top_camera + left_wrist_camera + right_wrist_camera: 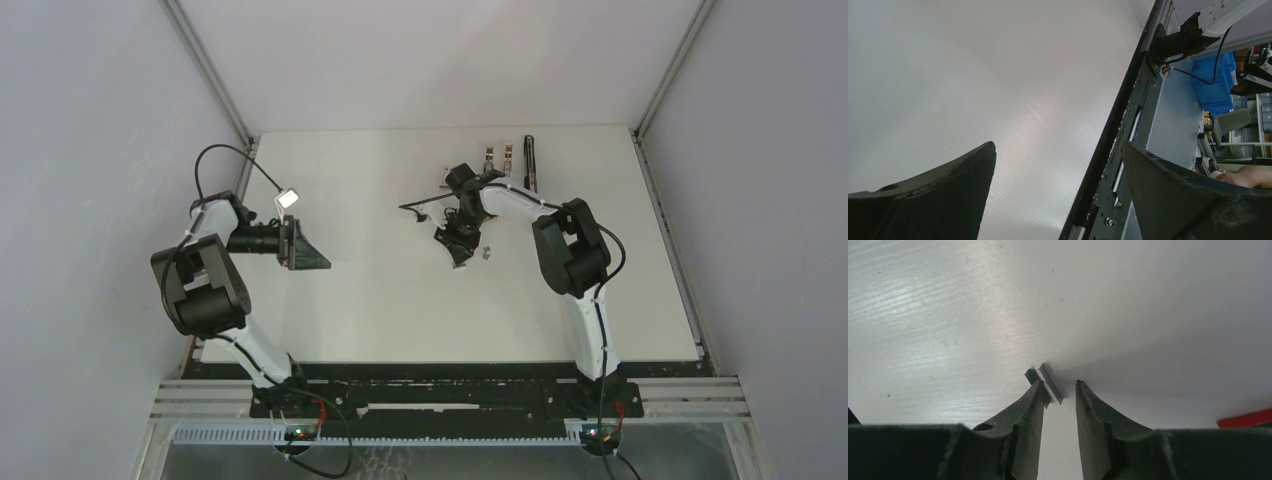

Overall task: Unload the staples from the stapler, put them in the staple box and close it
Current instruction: Pick up the staple from the center of the board.

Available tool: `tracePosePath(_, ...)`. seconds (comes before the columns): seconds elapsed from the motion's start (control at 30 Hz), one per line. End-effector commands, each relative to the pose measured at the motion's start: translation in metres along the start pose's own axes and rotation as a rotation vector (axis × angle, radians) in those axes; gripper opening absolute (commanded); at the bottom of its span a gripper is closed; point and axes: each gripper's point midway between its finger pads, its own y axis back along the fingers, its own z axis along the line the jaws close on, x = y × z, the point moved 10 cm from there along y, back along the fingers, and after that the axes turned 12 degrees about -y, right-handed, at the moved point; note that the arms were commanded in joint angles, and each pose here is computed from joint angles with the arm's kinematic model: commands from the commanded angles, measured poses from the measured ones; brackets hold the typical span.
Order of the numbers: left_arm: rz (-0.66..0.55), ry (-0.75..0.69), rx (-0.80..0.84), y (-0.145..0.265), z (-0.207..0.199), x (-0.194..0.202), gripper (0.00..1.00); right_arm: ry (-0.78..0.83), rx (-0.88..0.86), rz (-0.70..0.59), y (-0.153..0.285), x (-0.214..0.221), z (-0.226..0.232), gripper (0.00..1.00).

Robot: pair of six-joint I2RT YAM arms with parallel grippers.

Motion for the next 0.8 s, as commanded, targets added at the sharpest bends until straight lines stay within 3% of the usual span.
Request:
tracePosePath(0.0, -0.043, -0.067, -0.012, 0.0062, -0.0001, -0.0141, 1.00, 0.072, 0.005, -0.023, 0.0118, -0.0045, 0.0114, 0.31)
tracePosePath(0.77, -0.044, -0.068, -0.011, 0.0060, -0.0002, -0.0144, 1.00, 0.155, 0.064, 0.044, 0.0026, 0.0038, 0.0116, 0.29)
